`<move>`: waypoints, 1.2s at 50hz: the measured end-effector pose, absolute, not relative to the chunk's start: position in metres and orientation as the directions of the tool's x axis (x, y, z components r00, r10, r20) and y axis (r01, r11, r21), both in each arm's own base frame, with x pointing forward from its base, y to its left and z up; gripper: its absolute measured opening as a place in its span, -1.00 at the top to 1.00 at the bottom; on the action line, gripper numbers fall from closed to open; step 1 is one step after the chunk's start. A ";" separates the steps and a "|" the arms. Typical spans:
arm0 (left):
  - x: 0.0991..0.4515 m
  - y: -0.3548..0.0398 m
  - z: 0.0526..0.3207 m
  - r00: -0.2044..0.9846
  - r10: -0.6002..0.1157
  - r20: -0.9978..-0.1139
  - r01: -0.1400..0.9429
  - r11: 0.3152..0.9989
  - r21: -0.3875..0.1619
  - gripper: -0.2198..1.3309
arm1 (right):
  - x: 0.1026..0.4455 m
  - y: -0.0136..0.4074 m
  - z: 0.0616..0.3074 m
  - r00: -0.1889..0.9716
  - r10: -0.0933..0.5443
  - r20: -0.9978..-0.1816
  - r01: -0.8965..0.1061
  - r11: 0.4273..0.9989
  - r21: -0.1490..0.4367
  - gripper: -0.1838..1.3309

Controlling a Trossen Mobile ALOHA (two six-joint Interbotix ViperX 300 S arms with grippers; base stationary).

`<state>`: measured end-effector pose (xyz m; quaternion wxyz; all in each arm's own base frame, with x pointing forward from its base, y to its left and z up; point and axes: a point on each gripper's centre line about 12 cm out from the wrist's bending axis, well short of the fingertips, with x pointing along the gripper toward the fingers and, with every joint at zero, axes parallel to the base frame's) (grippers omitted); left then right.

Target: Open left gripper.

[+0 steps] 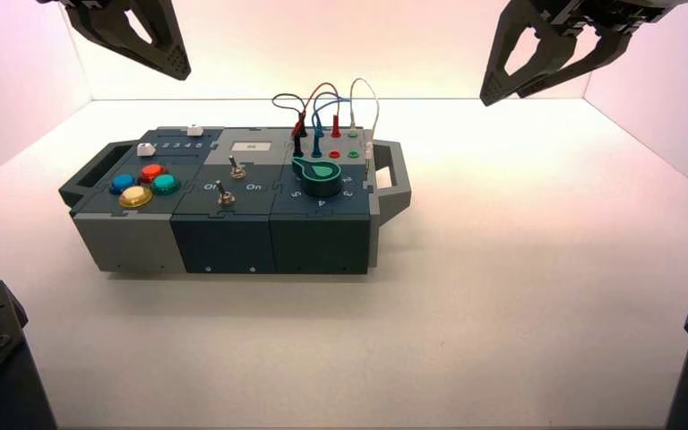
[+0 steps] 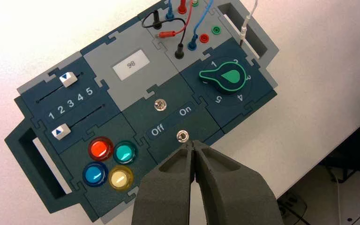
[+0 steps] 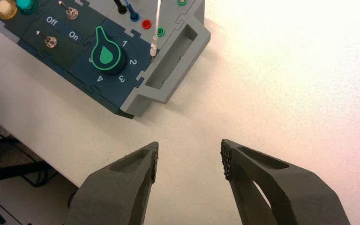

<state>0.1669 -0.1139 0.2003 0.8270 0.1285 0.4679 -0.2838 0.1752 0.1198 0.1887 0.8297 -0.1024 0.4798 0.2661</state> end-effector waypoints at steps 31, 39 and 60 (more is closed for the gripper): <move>0.167 -0.114 0.200 0.398 -0.349 -0.848 0.589 0.806 -0.055 0.92 | 0.175 0.120 0.189 0.399 0.343 -0.850 -0.540 0.838 0.085 -0.85; 0.167 -0.114 0.200 0.401 -0.349 -0.847 0.590 0.806 -0.053 0.92 | 0.175 0.120 0.189 0.399 0.344 -0.850 -0.540 0.837 0.085 -0.85; 0.167 -0.114 0.200 0.400 -0.348 -0.848 0.587 0.807 -0.055 -1.00 | 0.175 0.120 0.190 0.399 0.344 -0.850 -0.541 0.837 0.084 -0.85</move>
